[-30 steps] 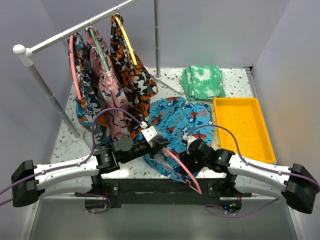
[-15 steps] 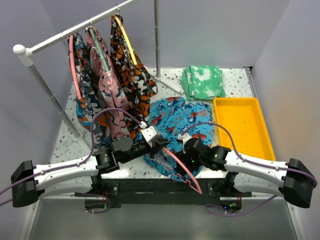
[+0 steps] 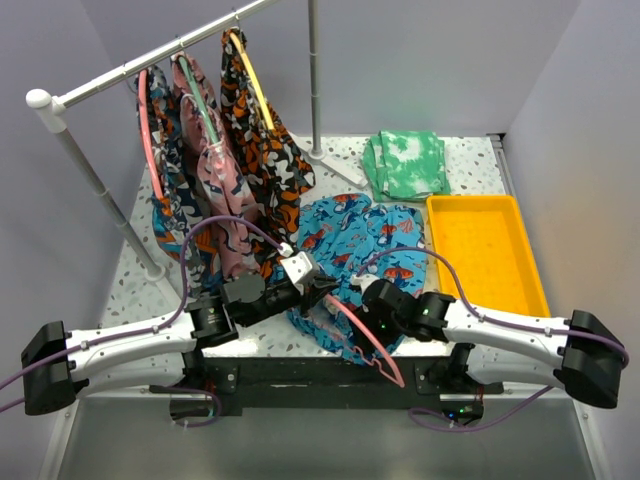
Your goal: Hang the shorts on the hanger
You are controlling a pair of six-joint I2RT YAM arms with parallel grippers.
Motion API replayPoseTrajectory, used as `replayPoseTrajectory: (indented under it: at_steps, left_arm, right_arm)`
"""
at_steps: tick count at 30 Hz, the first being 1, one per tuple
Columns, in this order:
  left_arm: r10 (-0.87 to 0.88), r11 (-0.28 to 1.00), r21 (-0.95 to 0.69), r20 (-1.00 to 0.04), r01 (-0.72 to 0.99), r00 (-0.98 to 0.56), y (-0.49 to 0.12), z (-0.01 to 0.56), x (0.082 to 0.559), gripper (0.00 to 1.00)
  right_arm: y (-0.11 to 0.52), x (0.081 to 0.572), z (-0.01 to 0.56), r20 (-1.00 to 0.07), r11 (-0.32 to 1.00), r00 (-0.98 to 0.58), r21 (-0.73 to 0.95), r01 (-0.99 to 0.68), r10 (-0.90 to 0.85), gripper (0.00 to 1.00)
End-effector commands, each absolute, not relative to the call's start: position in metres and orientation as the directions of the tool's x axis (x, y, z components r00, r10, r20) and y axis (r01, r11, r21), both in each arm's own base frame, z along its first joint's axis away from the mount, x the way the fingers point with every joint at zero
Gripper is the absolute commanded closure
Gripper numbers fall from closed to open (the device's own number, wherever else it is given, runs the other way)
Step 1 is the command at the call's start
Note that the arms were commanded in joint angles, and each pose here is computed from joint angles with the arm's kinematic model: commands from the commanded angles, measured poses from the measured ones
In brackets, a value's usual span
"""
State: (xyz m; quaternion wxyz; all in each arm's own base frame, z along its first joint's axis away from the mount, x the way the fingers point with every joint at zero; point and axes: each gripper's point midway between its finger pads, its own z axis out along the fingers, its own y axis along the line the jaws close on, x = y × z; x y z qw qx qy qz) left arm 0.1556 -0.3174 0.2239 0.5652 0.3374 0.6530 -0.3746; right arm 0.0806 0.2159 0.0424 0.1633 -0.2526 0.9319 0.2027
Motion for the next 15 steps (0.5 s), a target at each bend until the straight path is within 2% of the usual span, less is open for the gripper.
replayPoseTrajectory:
  at_steps: [1,6,9,10,11,14,15]
  left_arm:
    - [-0.071,0.486,-0.095,-0.995,0.869,-0.07,-0.318,0.251,0.158,1.0]
    - [-0.072,0.494,-0.094,-0.995,0.865,-0.067,-0.317,0.251,0.159,1.0]
    - [-0.077,0.499,-0.095,-0.995,0.862,-0.065,-0.315,0.252,0.159,1.0]
    - [-0.078,0.498,-0.095,-0.995,0.862,-0.064,-0.315,0.253,0.159,1.0]
    - [-0.078,0.5,-0.095,-0.995,0.861,-0.064,-0.315,0.253,0.159,1.0]
    - [-0.079,0.506,-0.095,-0.995,0.857,-0.064,-0.313,0.252,0.16,1.0]
    - [-0.081,0.51,-0.094,-0.995,0.855,-0.061,-0.313,0.253,0.161,1.0]
  right_arm:
    - [0.222,0.082,0.052,-0.427,0.796,-0.806,0.265,-0.544,-0.409,0.35]
    - [0.218,0.081,0.047,-0.41,0.819,-0.811,0.218,-0.531,-0.416,0.35]
    - [0.213,0.085,0.045,-0.409,0.84,-0.818,0.187,-0.509,-0.405,0.41]
    - [0.212,0.086,0.045,-0.411,0.845,-0.82,0.182,-0.502,-0.399,0.45]
    - [0.211,0.088,0.046,-0.418,0.852,-0.82,0.175,-0.494,-0.39,0.55]
    - [0.208,0.09,0.049,-0.428,0.862,-0.823,0.167,-0.479,-0.375,0.73]
    - [0.204,0.093,0.052,-0.438,0.868,-0.819,0.151,-0.473,-0.37,0.75]
